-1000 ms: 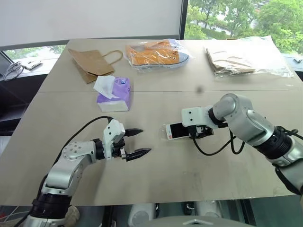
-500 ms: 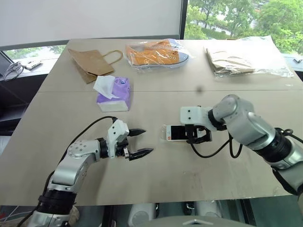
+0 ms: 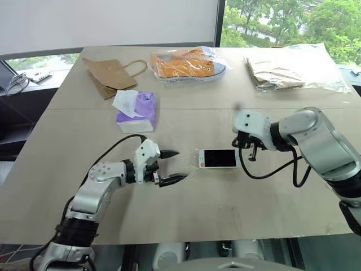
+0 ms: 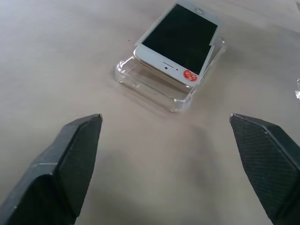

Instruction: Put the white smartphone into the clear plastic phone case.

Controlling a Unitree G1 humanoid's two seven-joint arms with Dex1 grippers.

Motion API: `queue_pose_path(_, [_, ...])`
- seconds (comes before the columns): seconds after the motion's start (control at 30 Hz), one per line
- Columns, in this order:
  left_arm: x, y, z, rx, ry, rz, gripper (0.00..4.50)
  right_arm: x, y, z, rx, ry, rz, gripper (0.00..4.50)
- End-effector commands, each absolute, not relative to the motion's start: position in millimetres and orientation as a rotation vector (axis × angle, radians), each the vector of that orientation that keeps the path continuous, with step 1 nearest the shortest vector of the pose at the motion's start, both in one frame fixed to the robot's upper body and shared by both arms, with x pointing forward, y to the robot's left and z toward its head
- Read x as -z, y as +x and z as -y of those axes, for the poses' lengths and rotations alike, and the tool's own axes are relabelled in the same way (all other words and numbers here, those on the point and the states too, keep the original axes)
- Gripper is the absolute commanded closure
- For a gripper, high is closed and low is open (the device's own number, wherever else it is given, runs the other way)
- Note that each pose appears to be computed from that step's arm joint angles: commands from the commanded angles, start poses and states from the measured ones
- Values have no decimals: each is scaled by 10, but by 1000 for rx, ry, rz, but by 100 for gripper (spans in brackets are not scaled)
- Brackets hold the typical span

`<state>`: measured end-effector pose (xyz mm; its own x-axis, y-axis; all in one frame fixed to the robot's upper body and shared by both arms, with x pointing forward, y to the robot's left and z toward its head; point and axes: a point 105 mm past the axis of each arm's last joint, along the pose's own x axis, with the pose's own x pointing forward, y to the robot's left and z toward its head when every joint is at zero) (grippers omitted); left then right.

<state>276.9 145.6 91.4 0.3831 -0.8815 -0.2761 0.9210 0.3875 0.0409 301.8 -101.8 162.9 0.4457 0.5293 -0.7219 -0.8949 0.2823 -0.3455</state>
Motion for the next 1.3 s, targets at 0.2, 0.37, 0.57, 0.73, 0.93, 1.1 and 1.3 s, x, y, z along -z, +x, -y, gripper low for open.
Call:
queue_pose_path(0.2, [-941, 2781, -1439, 1199, 219, -215, 351, -1706, 3034, 1207, -924, -797, -440, 450])
queue_pose_path(0.37, [-911, 2827, -1422, 1191, 245, -231, 446, -1574, 3025, 1341, -882, -800, -481, 450])
queue_pose_path(0.57, [-860, 2865, -1408, 1182, 271, -247, 446, -1422, 2915, 1318, -926, -798, -515, 450])
queue_pose_path(0.73, [-837, 2909, -1364, 1180, 290, -252, 446, -1285, 2789, 1164, -1010, -781, -530, 450])
queue_pose_path(0.93, [-822, 2905, -1325, 1190, 293, -255, 446, -1196, 2598, 995, -1120, -742, -542, 450])
queue_pose_path(1.1, [-827, 2902, -1298, 1194, 289, -255, 446, -1202, 2544, 976, -1145, -726, -543, 450])
queue_pose_path(1.3, [-845, 2901, -1262, 1198, 284, -246, 446, -1297, 2535, 940, -1169, -689, -480, 450])
